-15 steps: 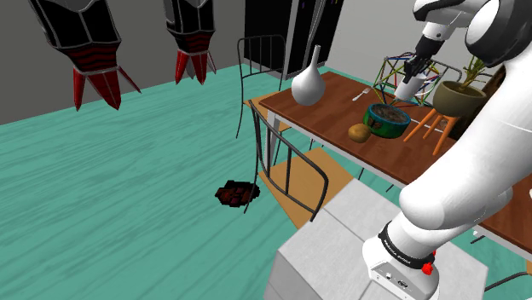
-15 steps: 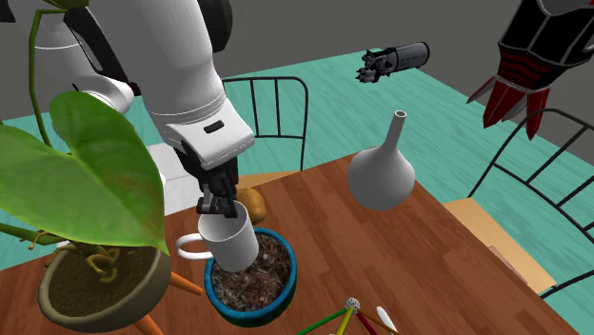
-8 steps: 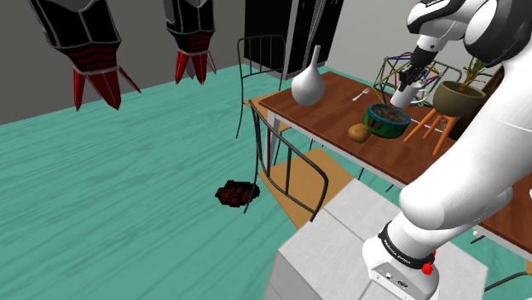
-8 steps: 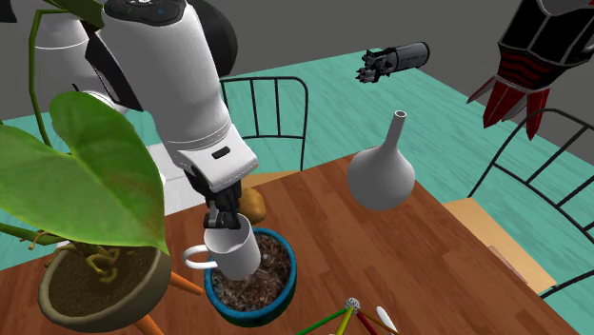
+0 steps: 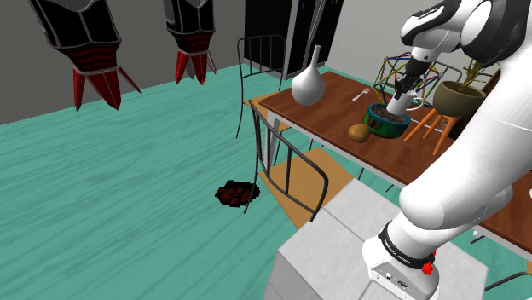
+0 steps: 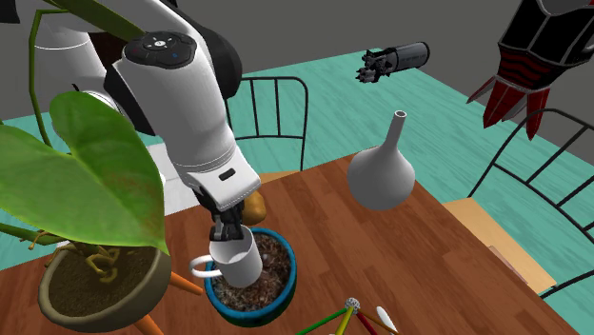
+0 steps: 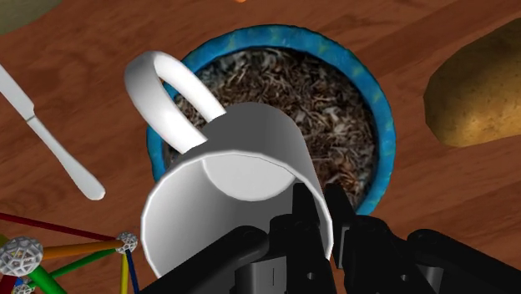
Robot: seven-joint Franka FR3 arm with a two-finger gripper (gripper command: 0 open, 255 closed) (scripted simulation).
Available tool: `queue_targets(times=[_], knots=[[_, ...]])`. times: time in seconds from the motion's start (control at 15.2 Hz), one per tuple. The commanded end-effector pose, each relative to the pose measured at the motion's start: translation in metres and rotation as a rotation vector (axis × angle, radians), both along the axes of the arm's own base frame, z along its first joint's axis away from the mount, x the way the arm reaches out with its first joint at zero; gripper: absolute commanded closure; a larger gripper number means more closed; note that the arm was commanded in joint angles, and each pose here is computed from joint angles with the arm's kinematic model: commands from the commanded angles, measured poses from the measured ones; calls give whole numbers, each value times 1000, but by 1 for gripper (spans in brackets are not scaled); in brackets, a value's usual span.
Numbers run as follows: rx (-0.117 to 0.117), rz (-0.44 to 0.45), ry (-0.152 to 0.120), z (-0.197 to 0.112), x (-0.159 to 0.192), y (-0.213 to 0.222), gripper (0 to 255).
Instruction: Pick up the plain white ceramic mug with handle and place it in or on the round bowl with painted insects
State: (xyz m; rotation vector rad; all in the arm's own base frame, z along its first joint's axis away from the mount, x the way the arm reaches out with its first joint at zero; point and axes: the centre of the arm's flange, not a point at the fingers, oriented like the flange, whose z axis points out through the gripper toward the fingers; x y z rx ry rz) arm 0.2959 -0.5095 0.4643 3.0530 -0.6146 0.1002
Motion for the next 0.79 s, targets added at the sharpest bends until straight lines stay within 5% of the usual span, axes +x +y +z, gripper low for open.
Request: queue_targets(times=[0.0, 0.26, 0.33, 0.73], knots=[[0, 0, 0, -1, 0, 0, 255], [0, 0, 0, -1, 0, 0, 255], [0, 0, 0, -1, 0, 0, 0], [0, 0, 0, 12, -1, 0, 0]])
